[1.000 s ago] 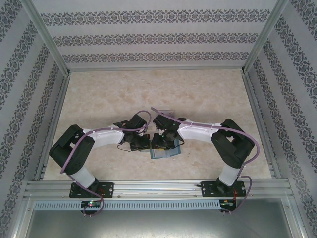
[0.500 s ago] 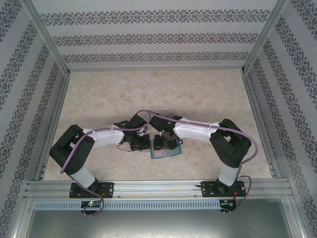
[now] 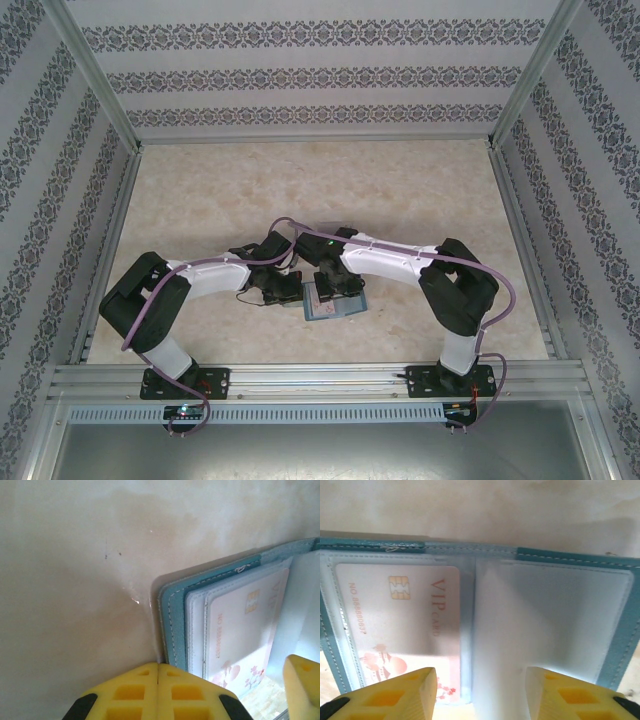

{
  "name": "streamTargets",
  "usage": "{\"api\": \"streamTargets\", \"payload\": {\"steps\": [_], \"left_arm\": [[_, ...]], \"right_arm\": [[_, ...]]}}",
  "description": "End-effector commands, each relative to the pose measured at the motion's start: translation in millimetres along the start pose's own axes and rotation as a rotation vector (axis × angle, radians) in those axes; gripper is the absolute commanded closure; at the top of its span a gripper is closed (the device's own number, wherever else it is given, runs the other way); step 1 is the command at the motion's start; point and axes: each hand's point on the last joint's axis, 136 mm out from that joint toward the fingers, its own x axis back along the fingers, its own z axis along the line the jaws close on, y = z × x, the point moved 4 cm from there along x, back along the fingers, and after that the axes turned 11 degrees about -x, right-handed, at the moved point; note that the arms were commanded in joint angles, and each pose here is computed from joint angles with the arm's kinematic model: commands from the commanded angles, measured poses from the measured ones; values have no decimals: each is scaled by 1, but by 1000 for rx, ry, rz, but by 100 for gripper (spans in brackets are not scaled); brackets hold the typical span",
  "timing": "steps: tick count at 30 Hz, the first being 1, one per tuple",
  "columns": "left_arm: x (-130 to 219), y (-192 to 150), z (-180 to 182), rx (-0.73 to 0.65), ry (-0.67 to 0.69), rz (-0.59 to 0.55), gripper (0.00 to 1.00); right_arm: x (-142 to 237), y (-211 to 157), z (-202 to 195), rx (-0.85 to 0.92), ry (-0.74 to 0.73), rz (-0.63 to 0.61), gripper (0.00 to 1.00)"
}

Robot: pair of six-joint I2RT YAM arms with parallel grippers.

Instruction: Take the credit cards out of the card holder

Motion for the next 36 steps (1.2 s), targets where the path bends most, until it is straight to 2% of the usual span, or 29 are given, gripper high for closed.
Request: {"api": "streamTargets", "payload": {"steps": [1,5,13,20,27,36], "left_arm": [[-3,-13,3,-6,17,36,100],[-3,-12,3,-9,16,37,100],[-2,-11,3,-14,26,38,100],[-2,-12,4,-15,30,44,100],[-3,-13,6,-18,44,52,100],[-6,-18,12,-17,66,71,100]], "right_arm": [[5,0,-9,46,-108,-38,50],[11,2,-14,46,-115,-62,52],[13,0,-14,51,-103,-59,64],[14,-1,-15,54,-91,-60,84],[15,0,-21,58,-105,-64,92],[7,1,-33,63,-152,-56,94]]}}
